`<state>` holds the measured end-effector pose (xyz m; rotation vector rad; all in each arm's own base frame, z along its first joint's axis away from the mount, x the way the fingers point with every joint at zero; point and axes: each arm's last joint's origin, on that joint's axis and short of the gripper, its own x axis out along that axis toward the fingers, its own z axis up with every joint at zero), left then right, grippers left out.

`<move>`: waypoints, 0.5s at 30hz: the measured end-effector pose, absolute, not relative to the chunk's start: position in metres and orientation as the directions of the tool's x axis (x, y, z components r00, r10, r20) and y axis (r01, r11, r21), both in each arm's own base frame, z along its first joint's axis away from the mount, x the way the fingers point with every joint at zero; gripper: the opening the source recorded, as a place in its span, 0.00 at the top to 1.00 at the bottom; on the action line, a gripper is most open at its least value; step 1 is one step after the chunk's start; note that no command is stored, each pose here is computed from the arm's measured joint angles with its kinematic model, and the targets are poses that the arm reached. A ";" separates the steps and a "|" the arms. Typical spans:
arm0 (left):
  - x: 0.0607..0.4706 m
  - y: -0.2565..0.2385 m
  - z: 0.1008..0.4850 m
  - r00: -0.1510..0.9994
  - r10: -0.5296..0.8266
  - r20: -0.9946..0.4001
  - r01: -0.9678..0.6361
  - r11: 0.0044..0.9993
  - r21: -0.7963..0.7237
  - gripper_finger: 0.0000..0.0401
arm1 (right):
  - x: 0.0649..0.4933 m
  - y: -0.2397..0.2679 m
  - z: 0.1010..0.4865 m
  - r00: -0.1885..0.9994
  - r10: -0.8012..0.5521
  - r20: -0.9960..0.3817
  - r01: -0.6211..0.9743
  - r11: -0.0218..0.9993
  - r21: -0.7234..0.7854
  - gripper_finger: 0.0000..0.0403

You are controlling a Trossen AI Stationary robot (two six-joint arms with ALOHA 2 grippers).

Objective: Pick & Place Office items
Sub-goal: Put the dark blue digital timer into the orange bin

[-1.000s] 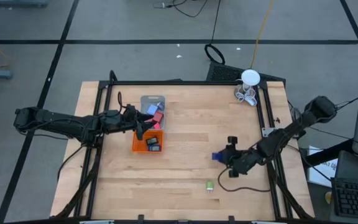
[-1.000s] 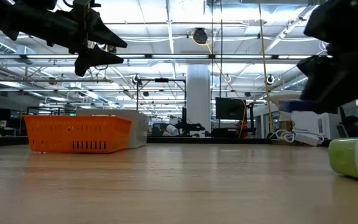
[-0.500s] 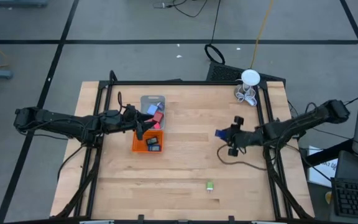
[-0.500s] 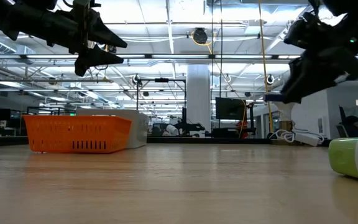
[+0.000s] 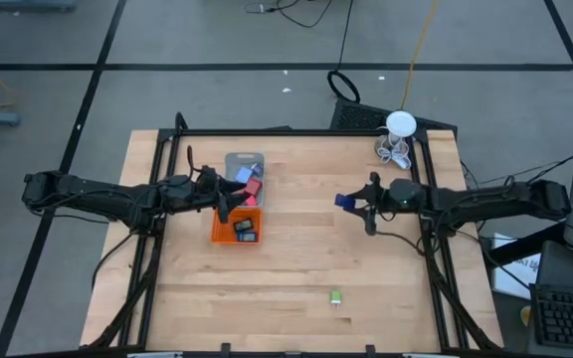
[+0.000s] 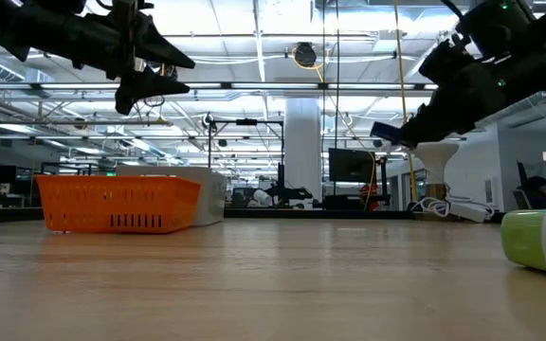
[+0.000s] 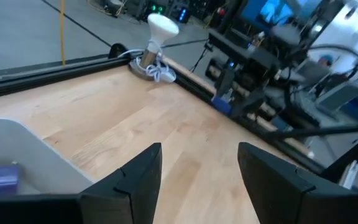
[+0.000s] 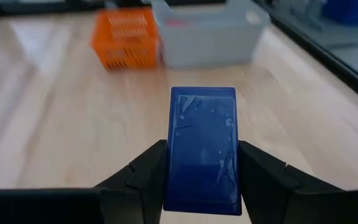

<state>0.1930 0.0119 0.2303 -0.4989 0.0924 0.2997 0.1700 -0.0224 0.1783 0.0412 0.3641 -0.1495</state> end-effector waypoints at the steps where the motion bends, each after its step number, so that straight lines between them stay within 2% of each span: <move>1: 0.193 0.012 0.231 0.954 0.260 -0.151 -0.301 0.830 -0.470 0.47 | 0.169 -0.022 0.177 0.935 -0.125 -0.332 0.140 0.990 0.022 0.61; 8: 0.193 0.013 0.233 0.945 0.301 -0.128 -0.323 0.798 -0.508 0.47 | 0.167 -0.017 0.174 0.981 0.018 -0.193 0.005 0.993 0.114 0.59; 15: 0.204 0.015 0.226 0.921 0.370 -0.125 -0.371 0.729 -0.575 0.47 | 0.166 -0.011 0.174 0.976 0.129 -0.175 -0.102 0.982 0.156 0.60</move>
